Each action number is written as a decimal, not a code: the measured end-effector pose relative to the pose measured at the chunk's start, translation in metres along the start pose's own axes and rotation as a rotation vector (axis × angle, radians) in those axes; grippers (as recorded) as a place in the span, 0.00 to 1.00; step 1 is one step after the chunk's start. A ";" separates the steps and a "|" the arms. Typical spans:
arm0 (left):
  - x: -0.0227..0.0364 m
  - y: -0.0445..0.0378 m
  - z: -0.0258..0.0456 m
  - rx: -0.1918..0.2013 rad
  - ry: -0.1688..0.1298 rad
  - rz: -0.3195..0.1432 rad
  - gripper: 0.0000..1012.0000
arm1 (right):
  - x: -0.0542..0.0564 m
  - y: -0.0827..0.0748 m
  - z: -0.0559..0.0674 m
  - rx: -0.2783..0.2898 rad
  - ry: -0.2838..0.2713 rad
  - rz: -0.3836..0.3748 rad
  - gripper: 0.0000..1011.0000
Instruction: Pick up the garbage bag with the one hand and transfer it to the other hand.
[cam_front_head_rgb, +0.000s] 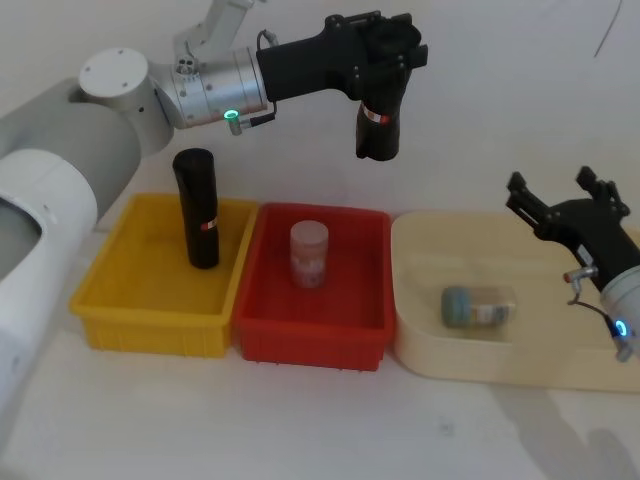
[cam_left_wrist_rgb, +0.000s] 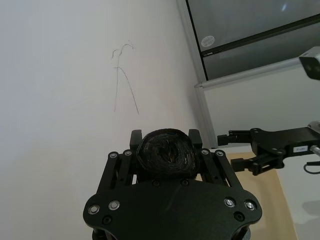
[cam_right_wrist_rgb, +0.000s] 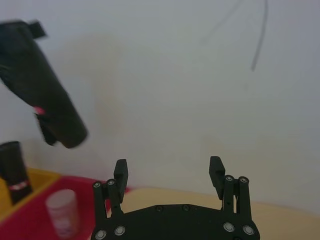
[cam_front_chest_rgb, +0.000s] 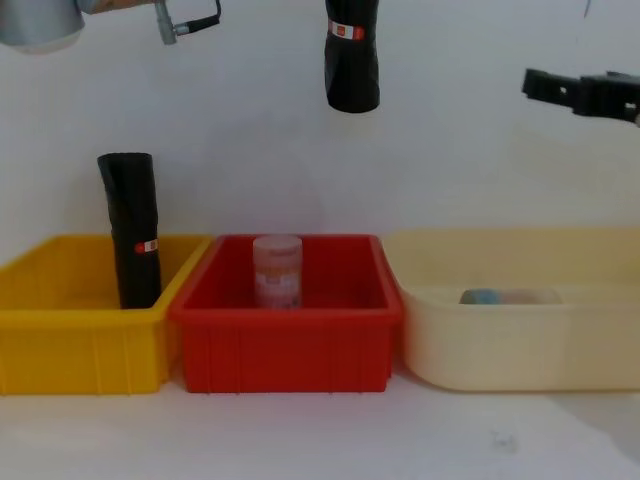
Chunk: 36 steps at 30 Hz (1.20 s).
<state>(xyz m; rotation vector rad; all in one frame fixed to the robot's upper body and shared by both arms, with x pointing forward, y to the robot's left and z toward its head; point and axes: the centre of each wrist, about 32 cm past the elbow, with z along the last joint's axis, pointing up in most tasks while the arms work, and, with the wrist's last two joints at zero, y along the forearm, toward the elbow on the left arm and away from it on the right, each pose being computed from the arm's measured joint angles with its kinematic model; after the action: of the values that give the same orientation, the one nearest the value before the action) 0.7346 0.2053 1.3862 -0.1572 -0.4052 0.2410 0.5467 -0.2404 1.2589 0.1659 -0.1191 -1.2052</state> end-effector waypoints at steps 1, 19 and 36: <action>0.0000 -0.0001 0.0000 0.000 0.000 0.000 0.53 | -0.001 0.000 0.000 0.006 0.003 0.008 0.99; -0.0002 -0.0011 -0.0004 -0.001 0.000 -0.004 0.53 | -0.047 0.020 0.008 0.172 0.062 0.239 0.99; -0.0003 -0.0013 -0.0005 -0.002 0.000 -0.004 0.53 | -0.083 0.052 -0.005 0.208 0.029 0.281 0.99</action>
<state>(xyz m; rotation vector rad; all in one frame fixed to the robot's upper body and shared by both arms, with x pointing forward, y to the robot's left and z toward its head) 0.7348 0.2039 1.3860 -0.1580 -0.4058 0.2362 0.5658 -0.1442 1.2640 0.3373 -0.2354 -0.9085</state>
